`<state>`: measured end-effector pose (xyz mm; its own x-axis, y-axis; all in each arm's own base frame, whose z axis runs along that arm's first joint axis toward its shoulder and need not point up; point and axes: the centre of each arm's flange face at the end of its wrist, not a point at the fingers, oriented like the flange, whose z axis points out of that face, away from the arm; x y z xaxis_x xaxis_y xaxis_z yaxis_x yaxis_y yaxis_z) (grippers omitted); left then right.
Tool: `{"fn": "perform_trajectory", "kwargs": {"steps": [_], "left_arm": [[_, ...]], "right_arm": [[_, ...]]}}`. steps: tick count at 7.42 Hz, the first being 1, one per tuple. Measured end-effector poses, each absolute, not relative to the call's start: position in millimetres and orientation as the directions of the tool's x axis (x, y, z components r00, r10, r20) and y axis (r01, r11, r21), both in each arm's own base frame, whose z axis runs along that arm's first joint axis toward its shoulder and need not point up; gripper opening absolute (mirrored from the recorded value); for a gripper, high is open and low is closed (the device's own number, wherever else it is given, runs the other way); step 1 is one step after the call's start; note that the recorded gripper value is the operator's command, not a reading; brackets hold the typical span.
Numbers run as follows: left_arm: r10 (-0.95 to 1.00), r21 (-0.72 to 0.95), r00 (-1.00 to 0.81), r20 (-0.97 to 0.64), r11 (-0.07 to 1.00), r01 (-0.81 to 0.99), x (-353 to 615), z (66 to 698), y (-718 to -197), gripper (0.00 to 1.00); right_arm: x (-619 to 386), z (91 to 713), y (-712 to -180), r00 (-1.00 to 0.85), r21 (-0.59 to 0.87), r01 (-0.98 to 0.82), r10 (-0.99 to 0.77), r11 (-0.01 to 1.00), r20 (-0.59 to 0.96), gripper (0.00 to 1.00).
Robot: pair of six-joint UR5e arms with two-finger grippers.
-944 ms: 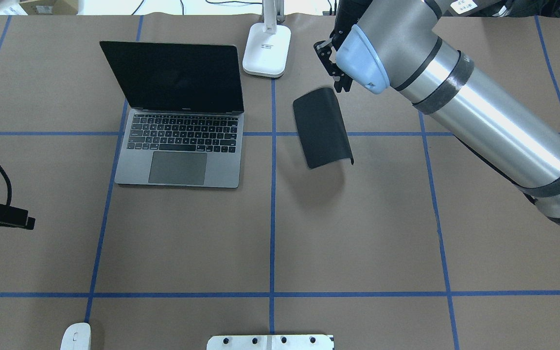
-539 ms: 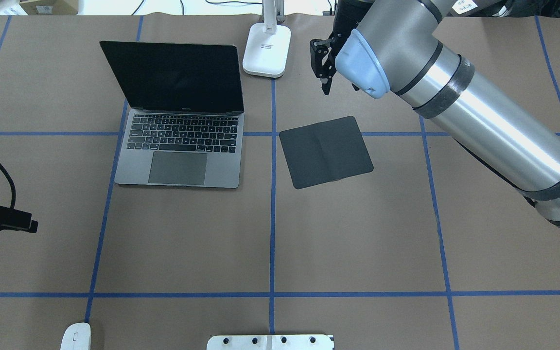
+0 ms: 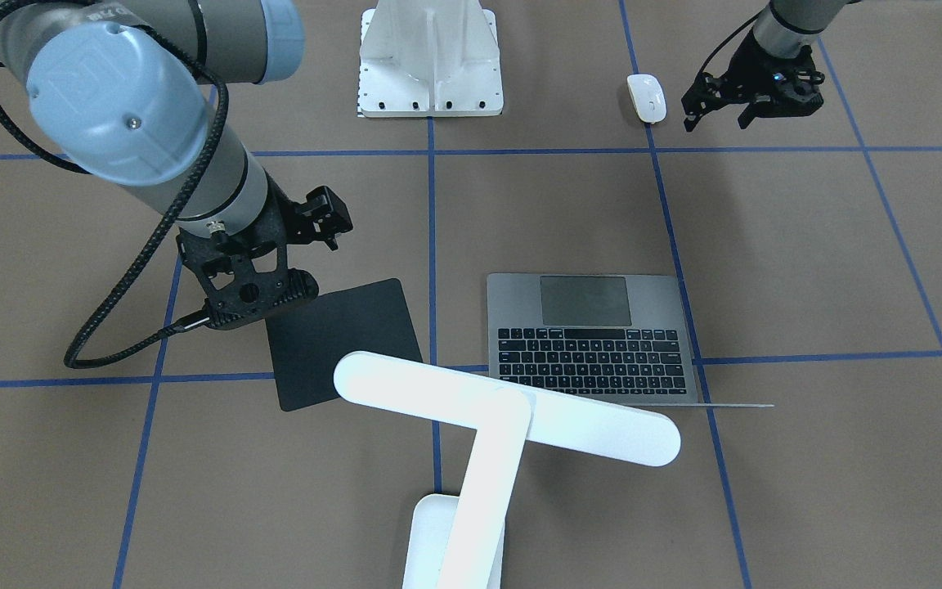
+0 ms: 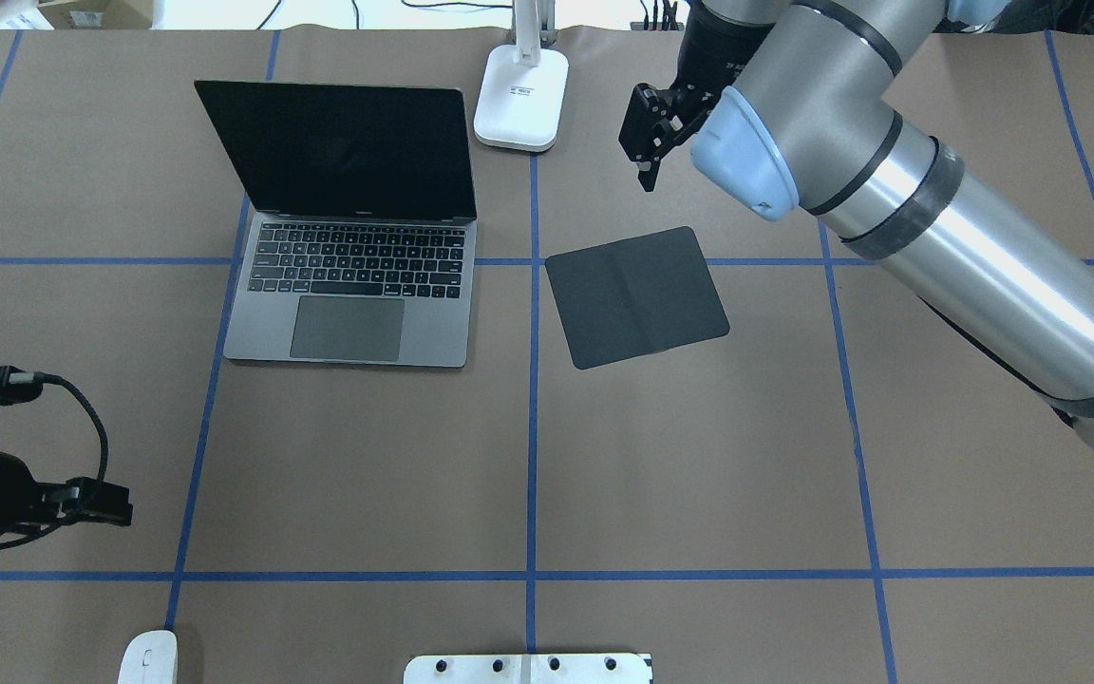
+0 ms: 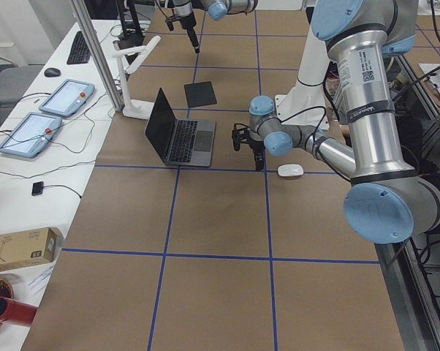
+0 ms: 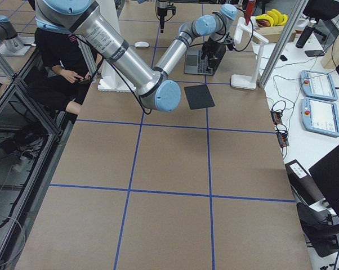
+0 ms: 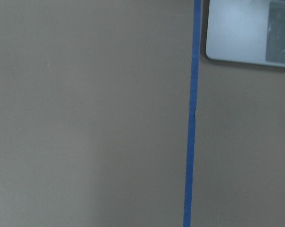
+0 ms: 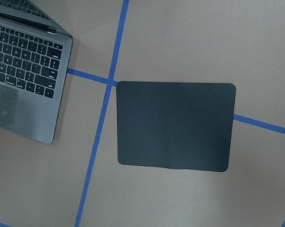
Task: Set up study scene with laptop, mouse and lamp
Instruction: 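Raise the right gripper while the left gripper reaches down to the white mouse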
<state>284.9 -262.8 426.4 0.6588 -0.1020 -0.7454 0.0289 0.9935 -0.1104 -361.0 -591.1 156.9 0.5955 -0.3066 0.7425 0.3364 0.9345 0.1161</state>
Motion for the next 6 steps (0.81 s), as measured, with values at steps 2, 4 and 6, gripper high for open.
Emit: {"fn": "perform_trajectory", "kwargs": {"steps": [2, 4, 6], "left_arm": [[-0.086, -0.141, 0.67, -0.737, 0.99, -0.028, 310.1, 426.9, -233.7, 0.99], [-0.044, -0.151, 0.683, -0.729, 0.984, -0.097, 326.4, 431.4, -209.1, 0.99], [-0.002, -0.159, 0.695, -0.719, 0.974, -0.161, 344.9, 440.8, -188.3, 0.98]], "right_arm": [[-372.2, 201.8, -581.8, 0.572, 0.178, 0.361, -0.368, 0.915, 0.733, 1.0], [-376.1, 223.4, -577.0, 0.564, 0.207, 0.389, -0.41, 0.898, 0.717, 1.0], [-375.5, 227.4, -577.4, 0.574, 0.22, 0.39, -0.423, 0.894, 0.701, 1.0]]}}
